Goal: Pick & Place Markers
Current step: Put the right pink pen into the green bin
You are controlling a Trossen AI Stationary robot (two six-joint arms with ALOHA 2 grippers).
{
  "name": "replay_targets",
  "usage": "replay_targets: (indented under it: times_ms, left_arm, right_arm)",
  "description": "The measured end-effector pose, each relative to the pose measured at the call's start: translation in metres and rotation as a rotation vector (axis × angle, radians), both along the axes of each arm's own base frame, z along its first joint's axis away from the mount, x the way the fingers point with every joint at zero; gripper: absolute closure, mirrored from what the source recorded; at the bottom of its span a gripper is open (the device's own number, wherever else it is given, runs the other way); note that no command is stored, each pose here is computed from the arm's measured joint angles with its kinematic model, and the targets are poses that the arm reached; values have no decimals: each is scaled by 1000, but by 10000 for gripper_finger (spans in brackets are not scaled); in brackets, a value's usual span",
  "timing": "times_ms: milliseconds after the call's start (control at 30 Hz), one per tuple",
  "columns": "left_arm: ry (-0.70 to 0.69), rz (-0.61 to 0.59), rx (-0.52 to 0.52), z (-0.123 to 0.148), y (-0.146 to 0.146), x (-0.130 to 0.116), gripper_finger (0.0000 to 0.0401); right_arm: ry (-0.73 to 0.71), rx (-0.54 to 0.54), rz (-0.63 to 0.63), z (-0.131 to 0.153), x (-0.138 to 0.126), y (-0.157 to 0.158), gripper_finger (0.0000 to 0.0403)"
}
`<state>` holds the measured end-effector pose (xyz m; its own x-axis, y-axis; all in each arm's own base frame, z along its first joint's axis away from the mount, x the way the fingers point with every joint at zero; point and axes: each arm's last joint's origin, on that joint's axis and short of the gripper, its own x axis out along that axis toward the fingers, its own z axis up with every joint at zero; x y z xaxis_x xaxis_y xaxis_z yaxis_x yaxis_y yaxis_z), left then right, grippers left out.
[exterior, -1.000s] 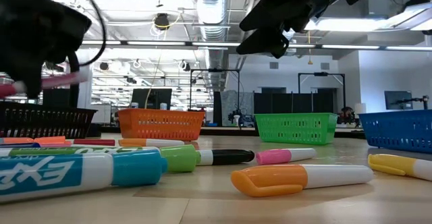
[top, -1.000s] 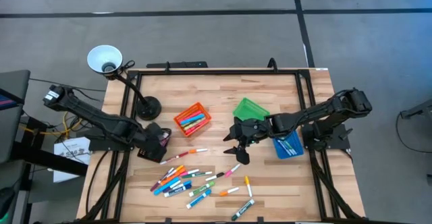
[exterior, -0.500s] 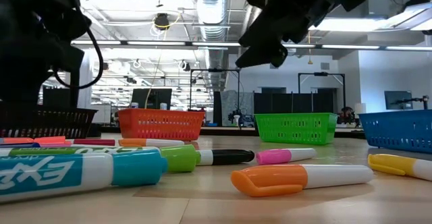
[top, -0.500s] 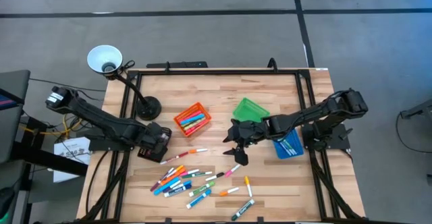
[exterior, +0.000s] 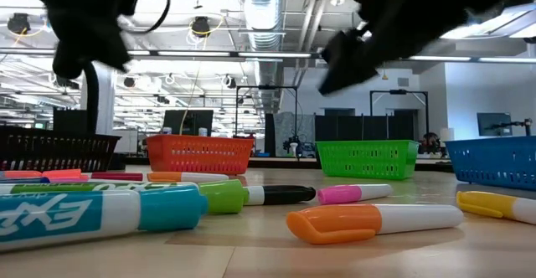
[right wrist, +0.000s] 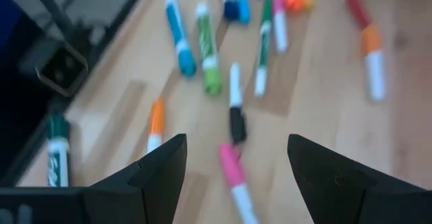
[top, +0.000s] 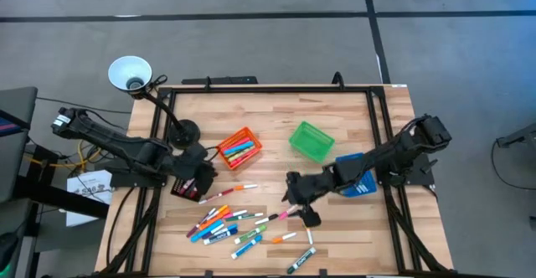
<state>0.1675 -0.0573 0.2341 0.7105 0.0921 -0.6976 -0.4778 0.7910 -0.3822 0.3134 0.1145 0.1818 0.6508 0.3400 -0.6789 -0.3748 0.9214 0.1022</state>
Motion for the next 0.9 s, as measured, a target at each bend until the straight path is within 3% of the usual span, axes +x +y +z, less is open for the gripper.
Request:
replay_targets:
  times_ms: [200, 567, 700, 900]
  left_arm:
    - [-142, -46, 94, 9, -3, 13, 301]
    - [-75, -53, 125, -5, -7, 24, 302]
    - [-39, -56, 137, -12, -9, 28, 302]
    - [-8, -58, 149, -19, -11, 33, 302]
  right_arm:
    - [110, -82, 13, -33, -2, 14, 154]
    - [210, -118, -36, -74, 11, 0, 165]
    - [208, -144, -24, -78, 13, -5, 215]
    - [169, -188, -9, -75, 15, -9, 330]
